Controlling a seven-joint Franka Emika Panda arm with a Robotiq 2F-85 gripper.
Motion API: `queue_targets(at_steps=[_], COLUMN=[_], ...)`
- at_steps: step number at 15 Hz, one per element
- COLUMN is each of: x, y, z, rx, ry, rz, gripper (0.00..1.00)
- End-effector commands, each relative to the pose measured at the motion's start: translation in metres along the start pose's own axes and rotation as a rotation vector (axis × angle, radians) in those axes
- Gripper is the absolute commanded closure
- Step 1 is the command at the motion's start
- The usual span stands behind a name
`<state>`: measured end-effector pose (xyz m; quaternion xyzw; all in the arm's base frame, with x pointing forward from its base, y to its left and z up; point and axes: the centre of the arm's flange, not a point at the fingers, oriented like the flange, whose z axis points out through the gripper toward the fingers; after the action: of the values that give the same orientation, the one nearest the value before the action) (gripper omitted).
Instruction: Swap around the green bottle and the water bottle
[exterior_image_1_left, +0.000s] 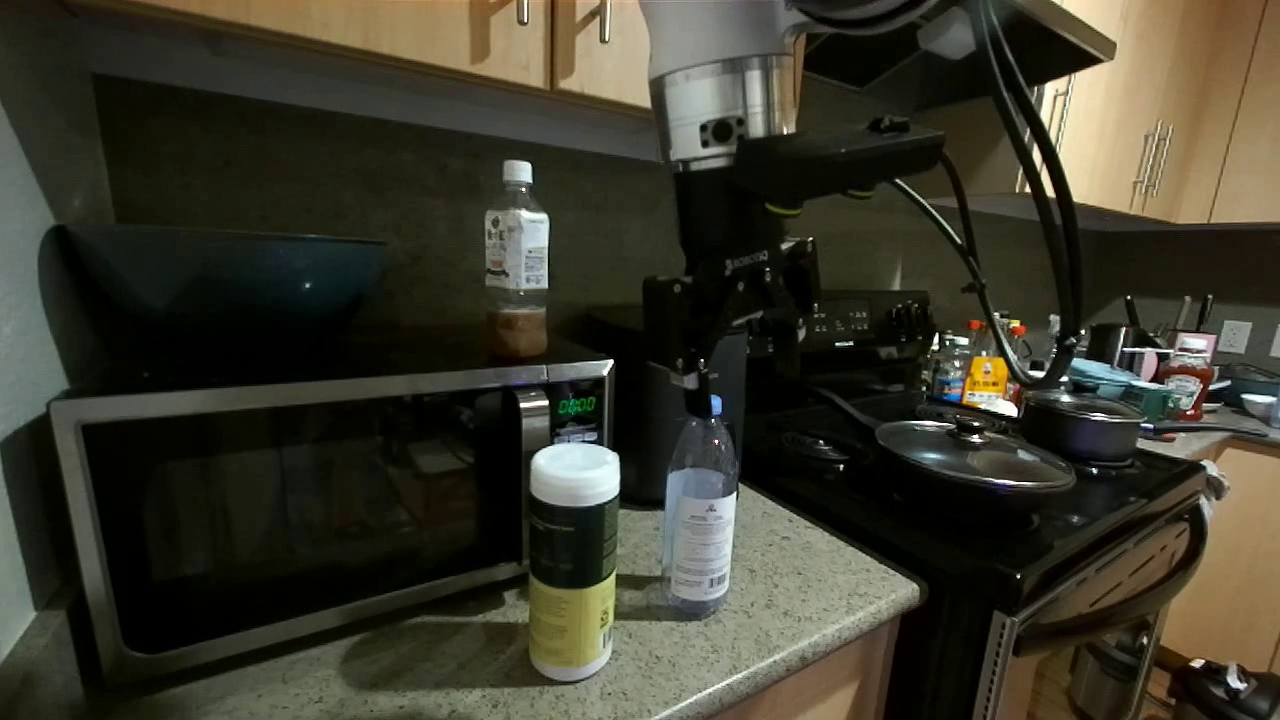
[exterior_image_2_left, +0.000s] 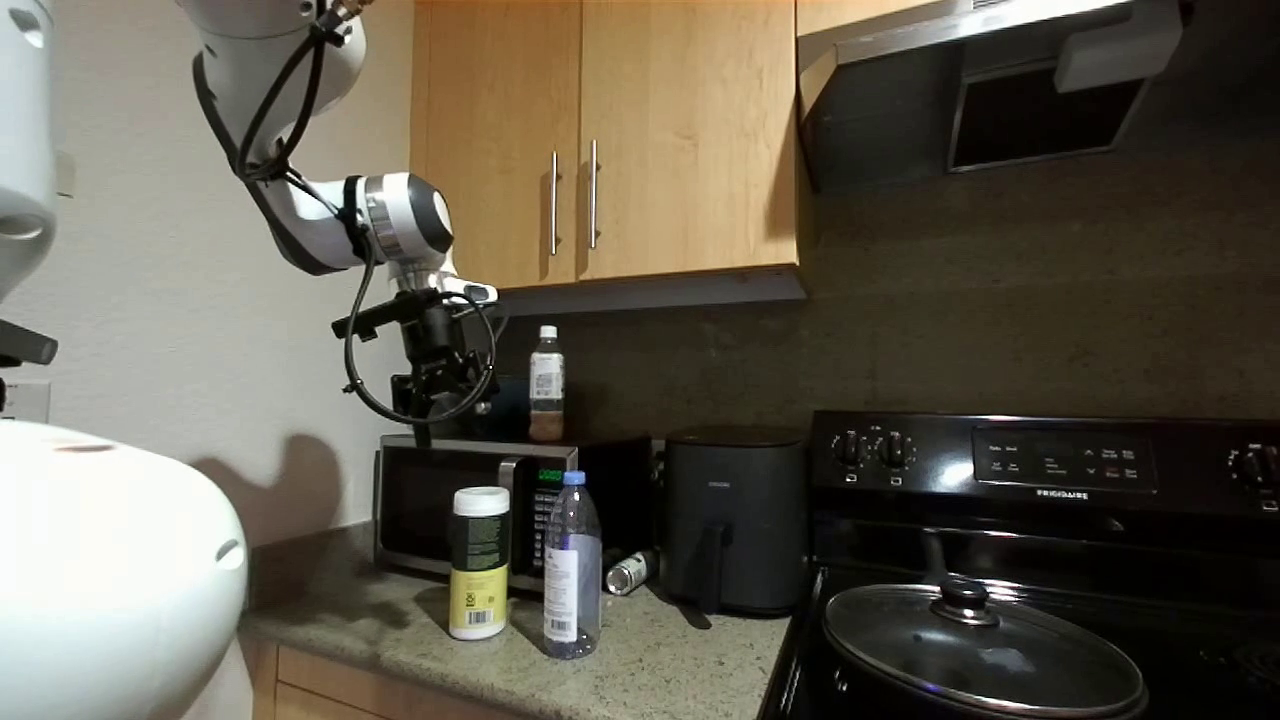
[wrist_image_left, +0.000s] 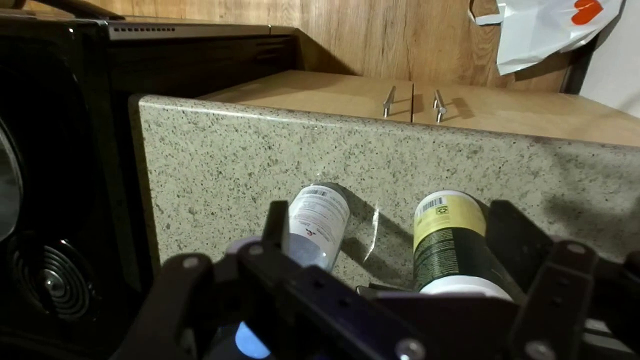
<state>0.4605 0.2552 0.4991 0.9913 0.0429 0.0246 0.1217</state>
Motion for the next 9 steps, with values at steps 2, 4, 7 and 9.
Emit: queue_targets(at_steps=[2,4,7,9], x=[0.017,0.025,0.033,0.042], y=[0.038,0.055,0.070,0.076], z=[0.035,0.048,0.061,0.066], rx=[0.048,0.061,0.069,0.075], ry=[-0.045,-0.067,-0.085,-0.078], rz=[0.111,0.154,0.193,0.211], gripper=[0.00,0.00,0.00,0.00])
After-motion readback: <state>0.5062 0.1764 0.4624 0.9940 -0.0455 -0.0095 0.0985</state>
